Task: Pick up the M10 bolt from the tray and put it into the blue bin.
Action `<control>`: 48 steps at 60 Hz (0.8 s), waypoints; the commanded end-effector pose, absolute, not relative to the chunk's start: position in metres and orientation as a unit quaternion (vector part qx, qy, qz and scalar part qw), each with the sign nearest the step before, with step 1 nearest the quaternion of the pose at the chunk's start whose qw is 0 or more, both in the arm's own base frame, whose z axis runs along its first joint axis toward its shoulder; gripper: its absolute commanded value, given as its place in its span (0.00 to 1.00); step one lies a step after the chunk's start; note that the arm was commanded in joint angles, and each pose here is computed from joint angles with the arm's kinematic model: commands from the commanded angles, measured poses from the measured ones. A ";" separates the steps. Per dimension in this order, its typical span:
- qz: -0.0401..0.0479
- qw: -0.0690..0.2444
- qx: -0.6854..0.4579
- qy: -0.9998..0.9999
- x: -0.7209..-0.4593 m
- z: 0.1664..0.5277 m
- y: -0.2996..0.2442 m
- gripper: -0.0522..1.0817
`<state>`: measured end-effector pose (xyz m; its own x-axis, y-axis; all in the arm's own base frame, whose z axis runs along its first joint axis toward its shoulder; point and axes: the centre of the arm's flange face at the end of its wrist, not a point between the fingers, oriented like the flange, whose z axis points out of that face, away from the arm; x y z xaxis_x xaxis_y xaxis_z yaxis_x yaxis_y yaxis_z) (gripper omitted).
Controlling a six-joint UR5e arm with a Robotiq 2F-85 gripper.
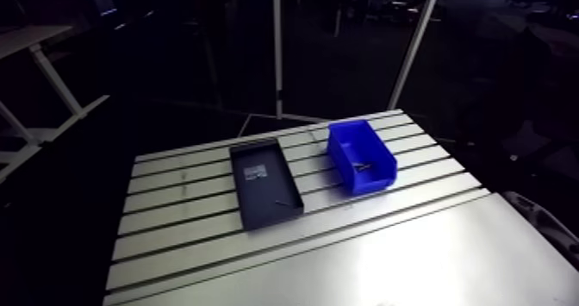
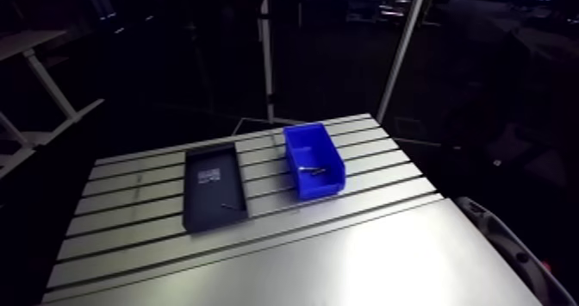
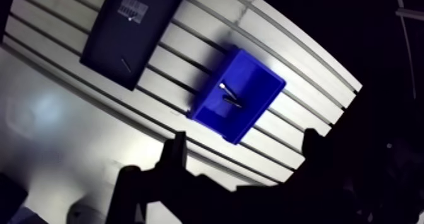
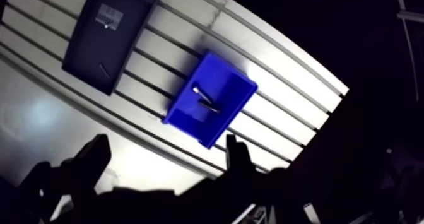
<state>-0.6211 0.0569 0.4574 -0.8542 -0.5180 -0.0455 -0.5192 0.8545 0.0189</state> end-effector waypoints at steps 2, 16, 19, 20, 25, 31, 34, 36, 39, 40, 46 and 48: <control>-0.007 -0.017 -0.032 0.999 -0.629 0.507 -0.011 0.05; -0.014 0.006 0.002 1.000 -0.620 0.518 -0.031 0.05; -0.015 0.014 0.006 1.000 -0.617 0.518 -0.033 0.05; -0.015 0.014 0.006 1.000 -0.617 0.518 -0.033 0.05; -0.017 0.026 0.007 1.000 -0.612 0.519 -0.036 0.05; -0.016 0.027 0.010 0.999 -0.609 0.521 -0.037 0.05; -0.014 0.028 0.013 0.999 -0.608 0.521 -0.036 0.05; -0.014 0.031 0.014 0.999 -0.608 0.521 -0.036 0.05; -0.013 0.033 0.014 0.999 -0.608 0.520 -0.036 0.05; -0.013 0.034 0.014 0.999 -0.607 0.520 -0.036 0.05; -0.012 0.033 0.014 0.999 -0.604 0.522 -0.037 0.05; -0.012 0.033 0.014 0.999 -0.603 0.523 -0.038 0.05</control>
<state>-0.6087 -0.0353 0.5198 -0.9981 0.0188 -0.0581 0.0204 0.9994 -0.0270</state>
